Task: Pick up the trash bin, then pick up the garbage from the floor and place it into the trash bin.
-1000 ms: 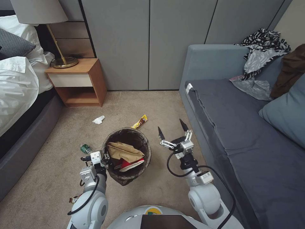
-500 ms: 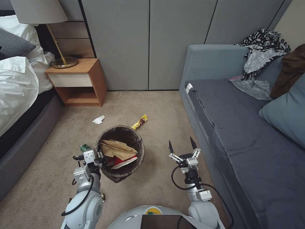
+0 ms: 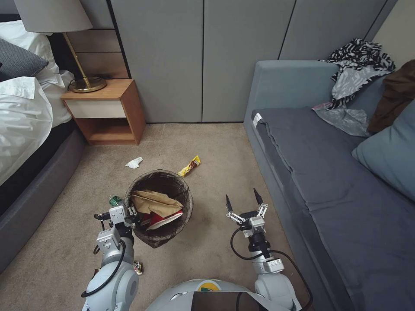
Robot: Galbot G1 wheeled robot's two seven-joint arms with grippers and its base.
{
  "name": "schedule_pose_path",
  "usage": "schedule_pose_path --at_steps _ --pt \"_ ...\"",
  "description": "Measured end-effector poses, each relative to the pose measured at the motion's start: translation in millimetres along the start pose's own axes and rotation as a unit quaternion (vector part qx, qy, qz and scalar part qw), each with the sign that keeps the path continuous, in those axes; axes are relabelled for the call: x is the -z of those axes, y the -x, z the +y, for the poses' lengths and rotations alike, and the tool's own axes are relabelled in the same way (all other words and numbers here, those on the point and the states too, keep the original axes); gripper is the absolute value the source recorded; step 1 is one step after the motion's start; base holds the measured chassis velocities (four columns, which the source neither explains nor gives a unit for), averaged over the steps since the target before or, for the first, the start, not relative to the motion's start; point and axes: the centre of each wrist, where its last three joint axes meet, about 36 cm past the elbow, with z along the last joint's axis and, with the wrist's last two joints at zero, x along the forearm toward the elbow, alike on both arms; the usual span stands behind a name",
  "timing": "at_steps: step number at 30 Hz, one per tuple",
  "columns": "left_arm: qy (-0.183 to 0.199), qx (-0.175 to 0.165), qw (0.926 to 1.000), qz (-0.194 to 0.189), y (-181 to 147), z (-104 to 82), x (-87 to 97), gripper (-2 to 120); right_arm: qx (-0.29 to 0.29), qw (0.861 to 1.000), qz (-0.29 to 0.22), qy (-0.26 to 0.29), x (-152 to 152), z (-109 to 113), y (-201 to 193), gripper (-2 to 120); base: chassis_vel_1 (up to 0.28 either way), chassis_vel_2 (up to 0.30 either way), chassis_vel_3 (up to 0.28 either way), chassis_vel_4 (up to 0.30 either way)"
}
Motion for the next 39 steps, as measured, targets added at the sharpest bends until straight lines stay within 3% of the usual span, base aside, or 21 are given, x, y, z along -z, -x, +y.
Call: schedule_pose_path --at_steps 13,39 --pt "0.002 0.000 1.0000 0.000 -0.2 -2.8 -1.9 3 0.002 1.000 0.000 0.004 -2.3 1.7 1.3 100 -0.010 0.013 0.010 -0.015" --pt "0.002 -0.001 1.0000 0.001 1.6 -3.5 -3.5 3 0.005 1.000 -0.001 0.003 -2.8 1.5 2.2 100 -0.109 0.110 0.112 -0.106"
